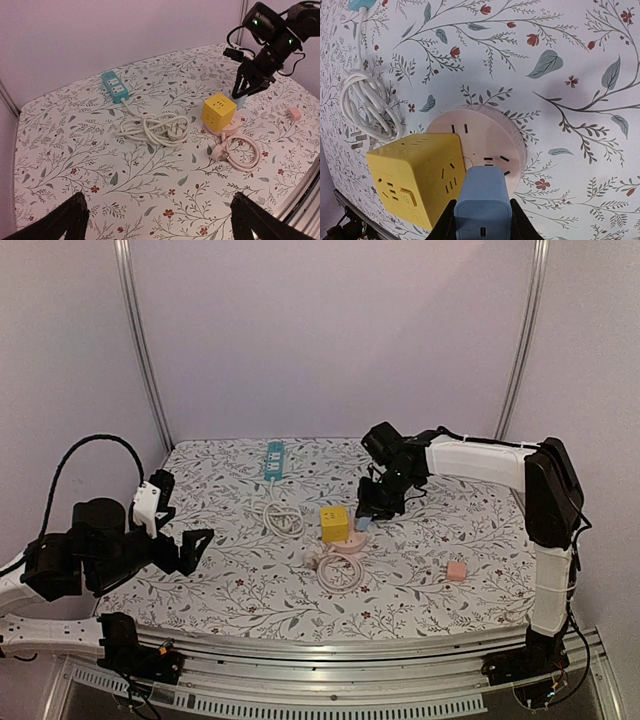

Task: Insert the plug

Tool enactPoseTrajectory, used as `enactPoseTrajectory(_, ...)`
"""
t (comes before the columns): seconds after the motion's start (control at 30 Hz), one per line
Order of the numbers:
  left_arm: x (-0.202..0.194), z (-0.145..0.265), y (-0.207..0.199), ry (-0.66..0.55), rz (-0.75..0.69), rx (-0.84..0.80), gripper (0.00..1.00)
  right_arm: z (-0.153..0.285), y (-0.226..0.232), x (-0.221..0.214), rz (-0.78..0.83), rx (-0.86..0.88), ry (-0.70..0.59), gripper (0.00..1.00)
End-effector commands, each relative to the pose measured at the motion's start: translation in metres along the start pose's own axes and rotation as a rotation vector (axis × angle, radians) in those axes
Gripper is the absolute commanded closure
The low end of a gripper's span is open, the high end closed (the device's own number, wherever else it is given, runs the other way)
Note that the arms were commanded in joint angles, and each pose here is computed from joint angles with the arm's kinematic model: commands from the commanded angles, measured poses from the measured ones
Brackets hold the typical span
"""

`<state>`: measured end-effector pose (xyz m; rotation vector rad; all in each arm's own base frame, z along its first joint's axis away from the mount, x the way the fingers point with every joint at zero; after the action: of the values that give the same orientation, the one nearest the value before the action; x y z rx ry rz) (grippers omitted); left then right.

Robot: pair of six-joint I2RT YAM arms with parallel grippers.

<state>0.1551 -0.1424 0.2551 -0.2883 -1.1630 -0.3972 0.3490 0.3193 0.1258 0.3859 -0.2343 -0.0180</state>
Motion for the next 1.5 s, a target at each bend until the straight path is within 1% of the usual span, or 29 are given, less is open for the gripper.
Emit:
enactPoseTrajectory(0.0, -0.006, 0.002, -0.002, 0.005, -0.008, -0.011, 0.01, -0.007, 0.004, 0.013, -0.024, 0.029, -0.028, 1.0)
enactPoseTrajectory(0.17, -0.006, 0.002, -0.003, 0.003, -0.009, -0.011, 0.01, -0.016, -0.001, 0.014, -0.027, 0.02, -0.02, 1.0)
enactPoseTrajectory(0.37, -0.005, 0.003, -0.002, -0.003, -0.006, -0.008, 0.0, -0.028, -0.008, 0.006, -0.03, 0.004, 0.022, 1.0)
enactPoseTrajectory(0.7, -0.005, 0.002, -0.002, -0.003, -0.011, -0.002, 0.0, -0.021, -0.015, 0.0, -0.015, -0.04, 0.033, 1.0)
enactPoseTrajectory(0.8, -0.006, 0.002, -0.002, -0.002, -0.014, -0.003, 0.01, -0.028, -0.016, -0.003, 0.005, -0.085, 0.048, 1.0)
enactPoseTrajectory(1.03, -0.006, 0.002, -0.002, -0.001, -0.014, 0.0, 0.01, -0.047, -0.02, -0.011, 0.053, -0.256, 0.066, 1.0)
enactPoseTrajectory(1.13, -0.006, 0.001, -0.002, 0.0, -0.015, 0.0, 0.01, -0.046, -0.021, -0.011, 0.064, -0.319, 0.049, 1.0)
enactPoseTrajectory(1.47, -0.007, 0.001, -0.001, 0.001, -0.014, 0.008, 0.0, -0.056, -0.031, -0.019, 0.1, -0.513, 0.058, 1.0)
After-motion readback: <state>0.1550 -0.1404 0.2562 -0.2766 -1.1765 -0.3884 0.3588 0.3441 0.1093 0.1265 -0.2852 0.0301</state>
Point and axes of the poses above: each gripper's point midway between its finger pads, its own z axis back along the fingers, its own y axis along the line the jaws close on, x = y × z, the point moved 4 cm from there along z, back along the fingers, and after that the axes turned 2 degrees about z, right-handed, at the moved point
